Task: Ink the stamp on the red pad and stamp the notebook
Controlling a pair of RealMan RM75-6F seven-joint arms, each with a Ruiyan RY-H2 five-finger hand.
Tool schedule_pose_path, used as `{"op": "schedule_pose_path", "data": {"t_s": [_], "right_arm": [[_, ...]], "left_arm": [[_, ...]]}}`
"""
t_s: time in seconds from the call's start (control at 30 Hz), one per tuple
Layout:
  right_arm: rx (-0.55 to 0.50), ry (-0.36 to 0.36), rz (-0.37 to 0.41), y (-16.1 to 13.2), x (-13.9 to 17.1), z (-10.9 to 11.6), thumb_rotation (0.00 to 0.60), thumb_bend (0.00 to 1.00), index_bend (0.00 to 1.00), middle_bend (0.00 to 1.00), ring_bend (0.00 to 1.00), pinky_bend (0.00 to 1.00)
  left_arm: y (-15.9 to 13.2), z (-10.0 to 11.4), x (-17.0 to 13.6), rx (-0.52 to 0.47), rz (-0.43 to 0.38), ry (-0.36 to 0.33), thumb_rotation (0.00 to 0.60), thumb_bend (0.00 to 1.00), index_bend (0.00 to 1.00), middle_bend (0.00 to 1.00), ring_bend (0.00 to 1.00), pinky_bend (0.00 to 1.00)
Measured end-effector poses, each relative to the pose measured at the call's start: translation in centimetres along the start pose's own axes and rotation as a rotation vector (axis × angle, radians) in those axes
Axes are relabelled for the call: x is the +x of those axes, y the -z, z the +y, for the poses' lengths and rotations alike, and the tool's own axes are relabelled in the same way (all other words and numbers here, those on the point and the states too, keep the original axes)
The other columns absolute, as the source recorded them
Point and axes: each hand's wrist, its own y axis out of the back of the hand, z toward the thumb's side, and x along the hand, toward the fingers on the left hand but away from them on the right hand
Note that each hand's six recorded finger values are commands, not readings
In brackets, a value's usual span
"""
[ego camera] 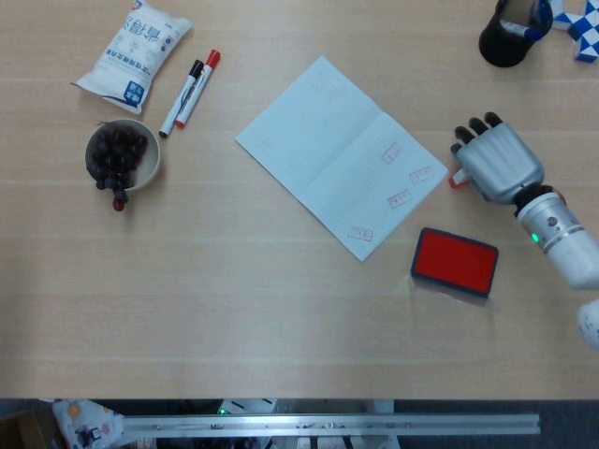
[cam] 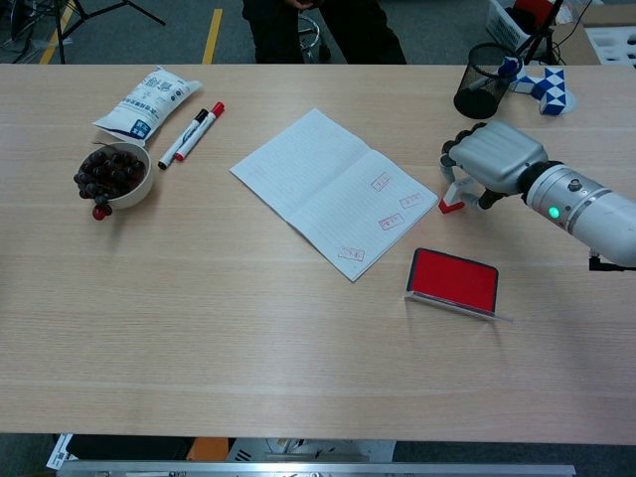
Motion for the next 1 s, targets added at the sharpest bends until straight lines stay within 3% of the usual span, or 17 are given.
{"op": "schedule_pose_path", "data": {"t_s": [0.5,0.83,1.0], "right_arm": [[-0.025,0.009,0.014,-0.4,0.8,1.0,0.600,0.32,0.55,0.35,0.23,0.23],[-0.032,0.038,0.110,-1.2,5.4,3.7,0.600,0.32,0.63,0.41,0.26,0.23],[0.003,0.045,0.178,-2.3,7.5,3.6,0.600,0.33,0.64,0.42,0.27,0.23]], "left_arm": [[0.3,0.1,-0.1,-0.002,0.008,-0.005,0.600,0.22,0.13,0.13,0.15,0.14],[-0.2,-0.1,-0.1,0.004,-0.004,0.005,0.600,0.22,0.13,0.13,0.15,0.14],[-0.4,-0.3,0.0,0.007,-0.010,0.010,0.600,0.22,0.13,0.13,0.15,0.14]]}}
